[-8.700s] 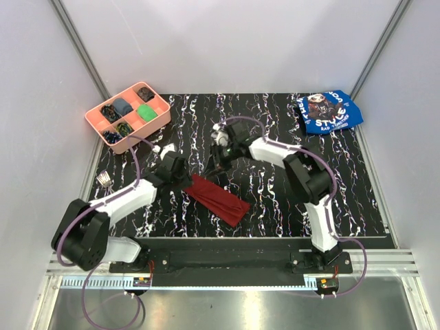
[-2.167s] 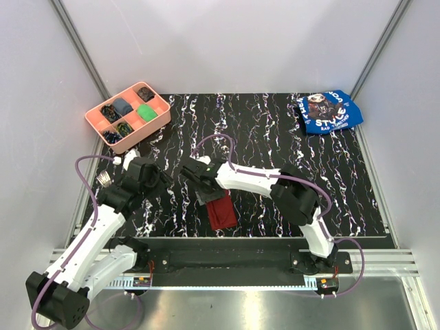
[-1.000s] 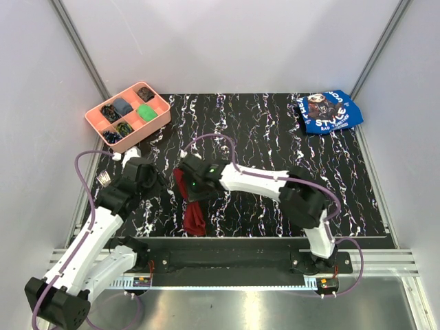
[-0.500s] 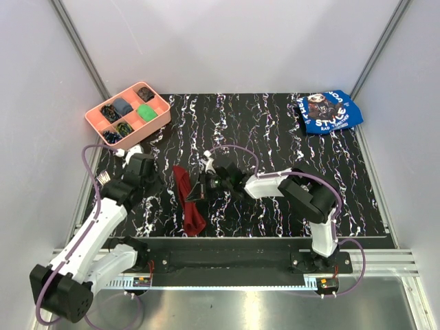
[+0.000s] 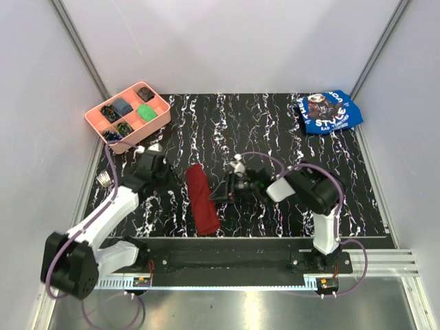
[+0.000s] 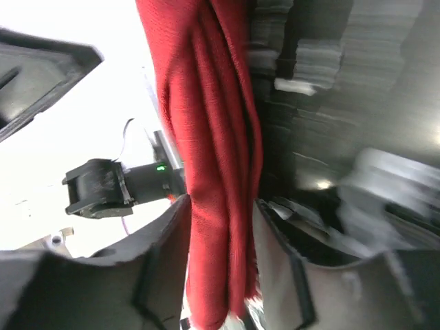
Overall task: Fold the napkin into a case and place the utensils inside
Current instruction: Turn over the smaller rectangle-folded napkin at the center of the board, then move the smaller rectangle folded napkin to the center of the board.
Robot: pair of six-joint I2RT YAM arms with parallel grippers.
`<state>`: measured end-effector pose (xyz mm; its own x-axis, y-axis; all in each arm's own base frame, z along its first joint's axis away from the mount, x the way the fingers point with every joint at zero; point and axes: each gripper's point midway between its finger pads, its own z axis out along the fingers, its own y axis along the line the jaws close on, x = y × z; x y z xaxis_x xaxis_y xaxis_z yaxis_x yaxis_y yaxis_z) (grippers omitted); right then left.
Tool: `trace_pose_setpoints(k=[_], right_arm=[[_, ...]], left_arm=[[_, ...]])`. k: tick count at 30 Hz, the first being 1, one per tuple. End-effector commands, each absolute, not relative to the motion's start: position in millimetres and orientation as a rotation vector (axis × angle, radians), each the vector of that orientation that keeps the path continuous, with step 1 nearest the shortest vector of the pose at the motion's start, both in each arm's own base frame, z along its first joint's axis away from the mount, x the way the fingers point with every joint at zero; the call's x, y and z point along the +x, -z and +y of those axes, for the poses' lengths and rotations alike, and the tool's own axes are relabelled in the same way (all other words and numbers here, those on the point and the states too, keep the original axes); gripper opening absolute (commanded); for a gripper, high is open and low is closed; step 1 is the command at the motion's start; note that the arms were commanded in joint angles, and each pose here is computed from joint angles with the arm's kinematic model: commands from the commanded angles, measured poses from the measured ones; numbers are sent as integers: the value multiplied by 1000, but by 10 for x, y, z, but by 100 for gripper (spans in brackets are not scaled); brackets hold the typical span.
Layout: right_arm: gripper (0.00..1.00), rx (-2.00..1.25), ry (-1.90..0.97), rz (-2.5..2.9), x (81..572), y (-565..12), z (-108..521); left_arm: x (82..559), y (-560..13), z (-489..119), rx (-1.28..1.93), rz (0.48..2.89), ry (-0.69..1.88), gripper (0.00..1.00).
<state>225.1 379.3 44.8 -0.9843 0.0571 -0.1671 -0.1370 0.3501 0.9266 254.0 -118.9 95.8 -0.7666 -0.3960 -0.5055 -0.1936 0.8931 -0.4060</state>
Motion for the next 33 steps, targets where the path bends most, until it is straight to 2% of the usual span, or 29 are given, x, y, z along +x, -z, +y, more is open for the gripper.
trace_pose_setpoints(k=[1, 3, 4, 7, 10, 13, 14, 18, 21, 24, 29, 31, 33], right_arm=[[59, -146, -1459, 2536, 2413, -357, 3217], [66, -279, -1185, 2559, 2602, -567, 3093], [67, -326, -978, 2698, 2443, -406, 2851], [67, -339, -918, 2675, 2387, -651, 2815], [66, -398, -957, 2639, 2177, -873, 3124], [58, -471, -1110, 2592, 1821, -983, 3619], [50, -508, -1145, 2581, 1670, -987, 3746], [32, -479, -1283, 2534, 1466, -956, 3980], [25, -531, -1294, 2595, 1310, -737, 4027], [25, -500, -1224, 2674, 1255, -450, 3875], [26, -383, -940, 2780, 1570, -53, 3302], [26, -342, -793, 2820, 1685, 60, 3013], [30, -288, -609, 2815, 1965, 70, 2716]], left_arm=[[2753, -1079, -1638, -278, 2410, 659, 40], [2749, -1058, -1774, -256, 2427, 725, 40], [2795, -1093, -1846, -257, 2403, 776, 40], [2831, -1063, -1984, -249, 2412, 861, 40], [2881, -985, -1939, -277, 2452, 800, 38], [2875, -996, -1727, -379, 2429, 679, 37], [2904, -1117, -1620, -411, 2366, 638, 39], [2830, -1238, -1497, -429, 2329, 617, 41], [2755, -1228, -1457, -427, 2350, 617, 41], [2720, -1210, -1445, -433, 2354, 635, 41], [2705, -1266, -1364, -449, 2339, 616, 43], [2711, -1293, -1308, -472, 2347, 605, 47], [2689, -1210, -1083, -584, 2391, 525, 52]])
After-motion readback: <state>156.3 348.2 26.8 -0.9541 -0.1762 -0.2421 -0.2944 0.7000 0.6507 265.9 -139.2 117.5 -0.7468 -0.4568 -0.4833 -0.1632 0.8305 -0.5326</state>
